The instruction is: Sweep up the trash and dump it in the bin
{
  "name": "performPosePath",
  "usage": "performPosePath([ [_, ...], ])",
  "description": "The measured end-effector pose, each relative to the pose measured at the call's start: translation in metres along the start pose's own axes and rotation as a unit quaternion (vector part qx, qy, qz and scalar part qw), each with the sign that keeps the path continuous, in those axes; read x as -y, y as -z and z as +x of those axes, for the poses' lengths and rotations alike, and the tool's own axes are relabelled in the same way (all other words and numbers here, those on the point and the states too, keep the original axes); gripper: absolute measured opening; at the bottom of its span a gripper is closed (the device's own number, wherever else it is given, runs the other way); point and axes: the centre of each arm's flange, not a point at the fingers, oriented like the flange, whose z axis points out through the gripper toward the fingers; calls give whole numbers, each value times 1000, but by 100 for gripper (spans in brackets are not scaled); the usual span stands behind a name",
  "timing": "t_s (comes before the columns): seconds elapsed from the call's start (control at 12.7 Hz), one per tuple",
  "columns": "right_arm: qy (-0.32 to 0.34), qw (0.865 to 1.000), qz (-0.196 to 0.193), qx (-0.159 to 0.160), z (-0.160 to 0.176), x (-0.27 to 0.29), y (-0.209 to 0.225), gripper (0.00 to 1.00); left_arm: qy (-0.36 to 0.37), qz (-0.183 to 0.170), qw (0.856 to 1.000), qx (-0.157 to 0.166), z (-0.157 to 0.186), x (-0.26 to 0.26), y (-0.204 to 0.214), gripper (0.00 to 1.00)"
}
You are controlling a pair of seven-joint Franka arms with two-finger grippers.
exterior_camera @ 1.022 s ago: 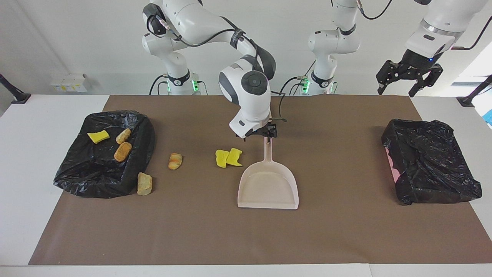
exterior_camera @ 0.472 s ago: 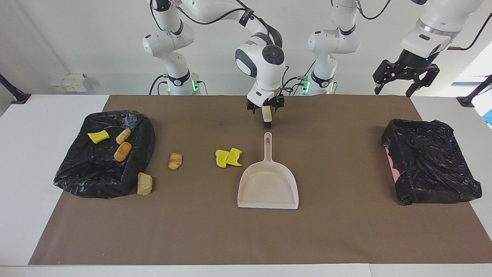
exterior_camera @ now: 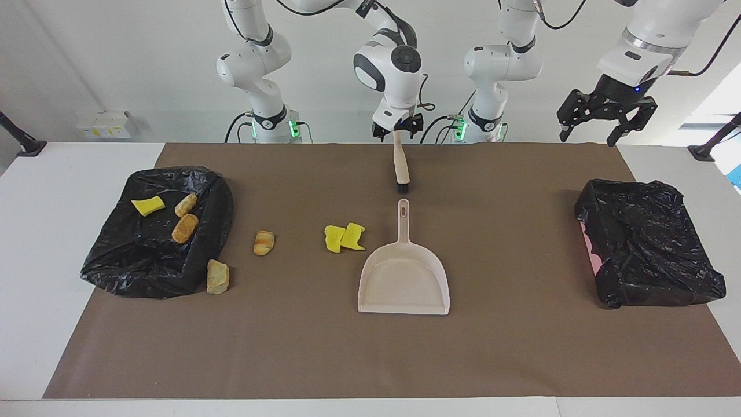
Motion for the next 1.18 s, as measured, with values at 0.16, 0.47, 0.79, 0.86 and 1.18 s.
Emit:
performPosePath([
  [0.16,-2,1000,-7,0,-17,2,-7,100,-22,-1,1000,0,2,-24,-1,100],
  [0.47,-4,1000,7,-20,-19,0,-38,100,-42,-6,999,-21,9,-107,-29,100],
  [0.79,-5,1000,5,-17,-14,3,-61,85,-36,-18,998,-40,8,-198,-101,100],
  [0.86,-6,1000,5,-17,-14,3,-61,73,-34,-22,998,-39,4,-222,-120,100],
  [1.18,-38,999,7,-17,-14,4,-60,39,-14,-29,999,-29,3,-286,-194,100],
])
